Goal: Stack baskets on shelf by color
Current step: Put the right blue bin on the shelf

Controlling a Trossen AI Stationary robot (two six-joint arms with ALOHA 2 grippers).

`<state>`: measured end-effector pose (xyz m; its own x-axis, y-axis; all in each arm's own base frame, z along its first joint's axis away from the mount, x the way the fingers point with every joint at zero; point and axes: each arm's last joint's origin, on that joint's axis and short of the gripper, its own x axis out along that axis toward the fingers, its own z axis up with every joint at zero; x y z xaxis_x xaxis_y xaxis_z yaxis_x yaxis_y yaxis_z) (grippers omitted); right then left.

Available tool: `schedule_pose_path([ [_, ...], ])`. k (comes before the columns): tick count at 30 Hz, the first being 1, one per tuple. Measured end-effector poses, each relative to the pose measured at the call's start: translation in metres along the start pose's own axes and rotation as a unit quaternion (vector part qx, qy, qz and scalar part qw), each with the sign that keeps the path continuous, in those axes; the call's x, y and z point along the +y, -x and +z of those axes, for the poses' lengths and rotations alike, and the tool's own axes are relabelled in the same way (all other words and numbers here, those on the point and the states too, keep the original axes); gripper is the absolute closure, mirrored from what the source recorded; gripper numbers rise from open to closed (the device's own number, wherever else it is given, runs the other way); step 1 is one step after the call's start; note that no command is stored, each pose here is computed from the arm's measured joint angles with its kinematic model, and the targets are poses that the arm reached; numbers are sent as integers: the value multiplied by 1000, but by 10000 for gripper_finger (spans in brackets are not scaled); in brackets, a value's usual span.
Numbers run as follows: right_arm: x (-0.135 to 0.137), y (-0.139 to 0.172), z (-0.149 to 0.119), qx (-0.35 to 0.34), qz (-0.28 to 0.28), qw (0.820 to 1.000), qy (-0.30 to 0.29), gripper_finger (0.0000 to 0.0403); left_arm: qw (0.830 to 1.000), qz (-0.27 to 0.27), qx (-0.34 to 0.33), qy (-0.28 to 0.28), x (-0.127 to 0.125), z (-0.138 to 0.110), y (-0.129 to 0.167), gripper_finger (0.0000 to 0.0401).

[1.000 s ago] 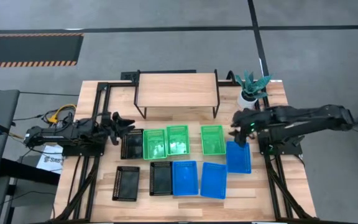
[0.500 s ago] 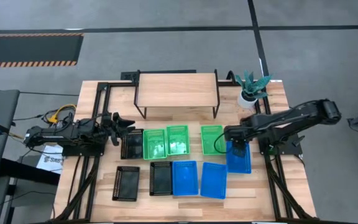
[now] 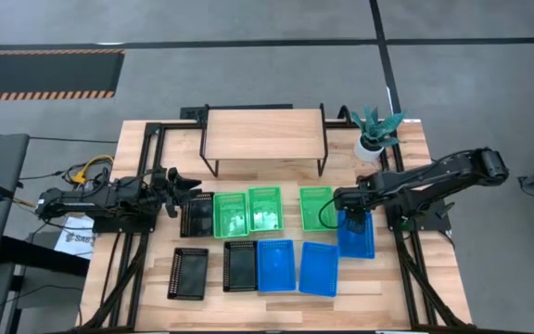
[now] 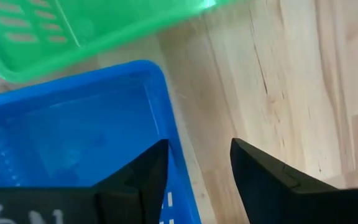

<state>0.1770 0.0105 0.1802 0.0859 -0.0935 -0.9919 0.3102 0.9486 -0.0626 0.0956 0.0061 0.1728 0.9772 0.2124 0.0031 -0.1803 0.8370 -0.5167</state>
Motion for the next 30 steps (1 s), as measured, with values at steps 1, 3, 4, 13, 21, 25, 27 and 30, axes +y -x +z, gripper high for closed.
schedule_pose_path([
  [1, 0, 0, 0, 1, 0, 1000, 0, 211, 1000, 0, 0, 0, 0, 0, 0, 208],
  [3, 0, 0, 0, 0, 0, 1000, -3, 215, 1000, 0, 0, 0, 0, 0, 0, 208],
  [4, 0, 0, 0, -1, 0, 1000, -3, 219, 1000, 0, 0, 0, 0, 0, 0, 208],
  [13, -1, 0, -2, 10, -4, 1000, -2, 339, 1000, 0, 0, 0, 0, 0, 0, 208],
  [21, -2, 1, -6, 27, -13, 999, -16, 390, 1000, 0, 0, 5, 0, 0, 0, 208],
  [25, -3, 12, -6, 48, -22, 998, -24, 396, 1000, 1, 0, 10, 0, 0, 0, 208],
  [27, -3, 20, -2, 45, -21, 998, -23, 397, 1000, 1, 0, 10, 0, 0, 0, 208],
  [30, -2, 36, 3, 39, -25, 999, -24, 399, 1000, 1, 0, 10, 0, 0, 0, 208],
])
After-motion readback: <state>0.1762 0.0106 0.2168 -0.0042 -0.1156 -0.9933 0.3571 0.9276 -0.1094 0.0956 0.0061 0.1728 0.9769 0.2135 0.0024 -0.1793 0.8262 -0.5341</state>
